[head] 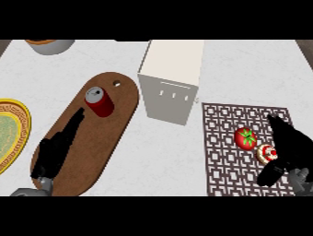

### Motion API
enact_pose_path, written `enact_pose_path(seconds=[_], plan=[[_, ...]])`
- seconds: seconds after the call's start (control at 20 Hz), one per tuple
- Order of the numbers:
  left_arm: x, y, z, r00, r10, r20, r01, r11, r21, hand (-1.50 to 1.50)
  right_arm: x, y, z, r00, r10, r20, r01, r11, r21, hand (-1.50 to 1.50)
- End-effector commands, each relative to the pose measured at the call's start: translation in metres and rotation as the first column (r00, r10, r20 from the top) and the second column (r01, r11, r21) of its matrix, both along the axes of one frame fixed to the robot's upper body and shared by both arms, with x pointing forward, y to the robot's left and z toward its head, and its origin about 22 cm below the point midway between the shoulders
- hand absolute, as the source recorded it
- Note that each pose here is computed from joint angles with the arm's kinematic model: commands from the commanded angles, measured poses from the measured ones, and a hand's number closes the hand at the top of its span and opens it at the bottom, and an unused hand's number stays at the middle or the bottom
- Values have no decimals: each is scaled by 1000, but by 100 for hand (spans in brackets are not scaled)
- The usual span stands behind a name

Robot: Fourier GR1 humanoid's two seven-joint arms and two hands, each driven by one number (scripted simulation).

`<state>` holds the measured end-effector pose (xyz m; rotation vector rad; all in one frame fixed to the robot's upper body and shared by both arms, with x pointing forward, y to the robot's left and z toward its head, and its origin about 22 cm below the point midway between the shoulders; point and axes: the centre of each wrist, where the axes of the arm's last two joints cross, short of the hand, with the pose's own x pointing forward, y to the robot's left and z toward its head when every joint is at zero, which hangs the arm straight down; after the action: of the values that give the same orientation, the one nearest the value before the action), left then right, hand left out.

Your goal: Pick the cupcake from the placemat and place it in the tiered shelf

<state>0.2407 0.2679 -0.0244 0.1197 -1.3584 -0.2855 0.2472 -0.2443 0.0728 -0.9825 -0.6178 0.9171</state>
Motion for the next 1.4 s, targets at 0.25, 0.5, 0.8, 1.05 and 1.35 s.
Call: enact_pose_path(seconds=[0.25,0.5,0.8,1.05,1.35], plan=[[-7,-19,-1,999,1,-35,-1,1000,-3,0,4,-11,-21,995,-72,-70,66,995,-74,-150],[-2,-2,-2,999,-2,-34,3,1000,11,0,15,-11,-39,993,-53,-101,46,997,-68,-150],[-5,0,-16,999,7,-44,-7,1000,-7,0,19,-27,-40,992,-61,-108,54,997,-61,150],[1,-3,-10,999,-1,-36,1,1000,-5,0,24,-21,-34,997,56,-52,-58,998,-29,150],[-1,-3,-5,998,-3,-57,3,1000,-2,0,27,-29,-61,998,62,-9,-63,996,-66,150]])
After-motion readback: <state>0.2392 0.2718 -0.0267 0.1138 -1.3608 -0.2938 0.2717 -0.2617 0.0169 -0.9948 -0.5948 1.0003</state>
